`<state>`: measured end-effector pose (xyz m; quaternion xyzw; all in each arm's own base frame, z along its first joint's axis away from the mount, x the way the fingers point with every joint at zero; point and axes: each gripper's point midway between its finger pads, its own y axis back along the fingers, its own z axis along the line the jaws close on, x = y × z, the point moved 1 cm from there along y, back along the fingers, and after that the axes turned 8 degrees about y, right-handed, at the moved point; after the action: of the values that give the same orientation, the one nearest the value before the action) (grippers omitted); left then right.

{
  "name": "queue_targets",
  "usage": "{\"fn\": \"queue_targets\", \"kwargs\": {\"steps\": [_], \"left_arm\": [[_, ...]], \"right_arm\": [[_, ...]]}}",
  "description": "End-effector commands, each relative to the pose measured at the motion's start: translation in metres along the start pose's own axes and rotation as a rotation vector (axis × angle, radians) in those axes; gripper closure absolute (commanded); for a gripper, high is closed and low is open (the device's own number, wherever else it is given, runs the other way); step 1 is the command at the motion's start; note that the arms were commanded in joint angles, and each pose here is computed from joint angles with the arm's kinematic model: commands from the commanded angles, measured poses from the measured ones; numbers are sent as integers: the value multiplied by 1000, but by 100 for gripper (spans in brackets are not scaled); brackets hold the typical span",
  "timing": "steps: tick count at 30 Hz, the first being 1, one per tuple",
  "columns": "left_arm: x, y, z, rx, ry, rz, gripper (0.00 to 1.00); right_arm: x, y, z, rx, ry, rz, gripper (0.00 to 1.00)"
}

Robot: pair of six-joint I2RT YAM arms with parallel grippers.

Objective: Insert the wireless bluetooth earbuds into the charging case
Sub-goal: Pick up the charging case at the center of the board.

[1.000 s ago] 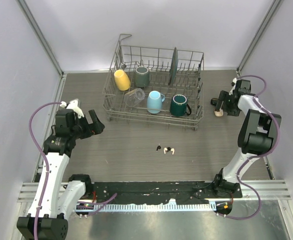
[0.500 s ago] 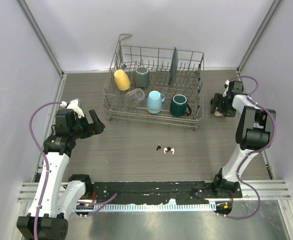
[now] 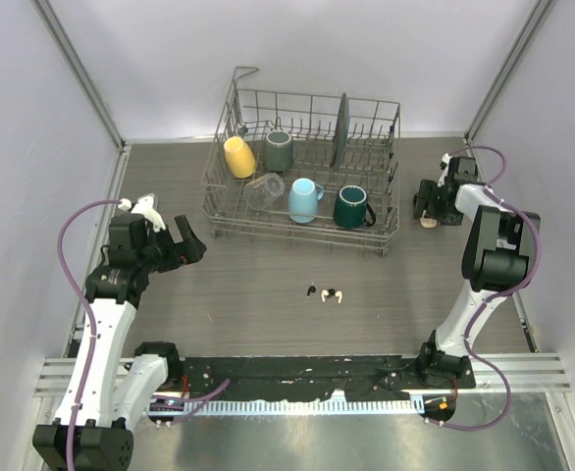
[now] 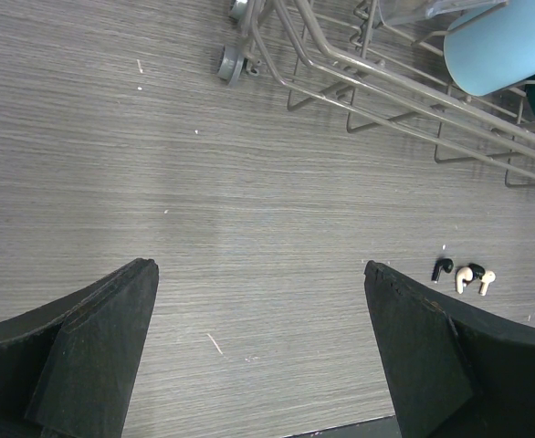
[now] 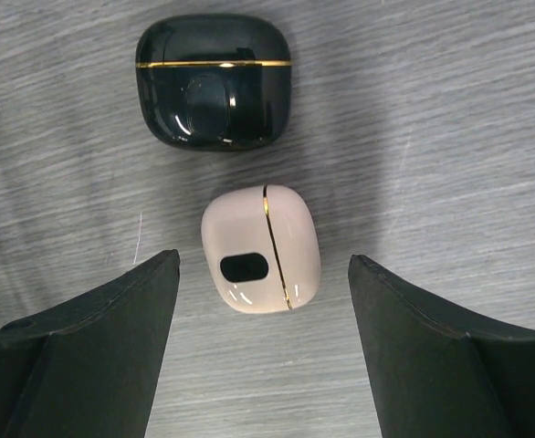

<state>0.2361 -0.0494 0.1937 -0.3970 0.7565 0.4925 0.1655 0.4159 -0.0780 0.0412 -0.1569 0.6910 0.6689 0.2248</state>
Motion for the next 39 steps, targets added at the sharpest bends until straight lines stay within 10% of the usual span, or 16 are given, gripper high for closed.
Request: {"fn": "queue_targets", "kwargs": {"steps": [1,15,25,39], "left_arm": [[-9,1,-7,38,-21,-34,0],[-8,1,-6,34,-20,-33,0],[-8,1,-7,39,-21,-30,0],[-10,4,-10,51,-19,-39,0]], "right_arm": [[-21,-6,1,-5,21,-51,20],[-12,-13,0,11,25,-16,37],[-8,-2,2,23,61,-18,29],[-22,42,4,39,1,-66,86]]}}
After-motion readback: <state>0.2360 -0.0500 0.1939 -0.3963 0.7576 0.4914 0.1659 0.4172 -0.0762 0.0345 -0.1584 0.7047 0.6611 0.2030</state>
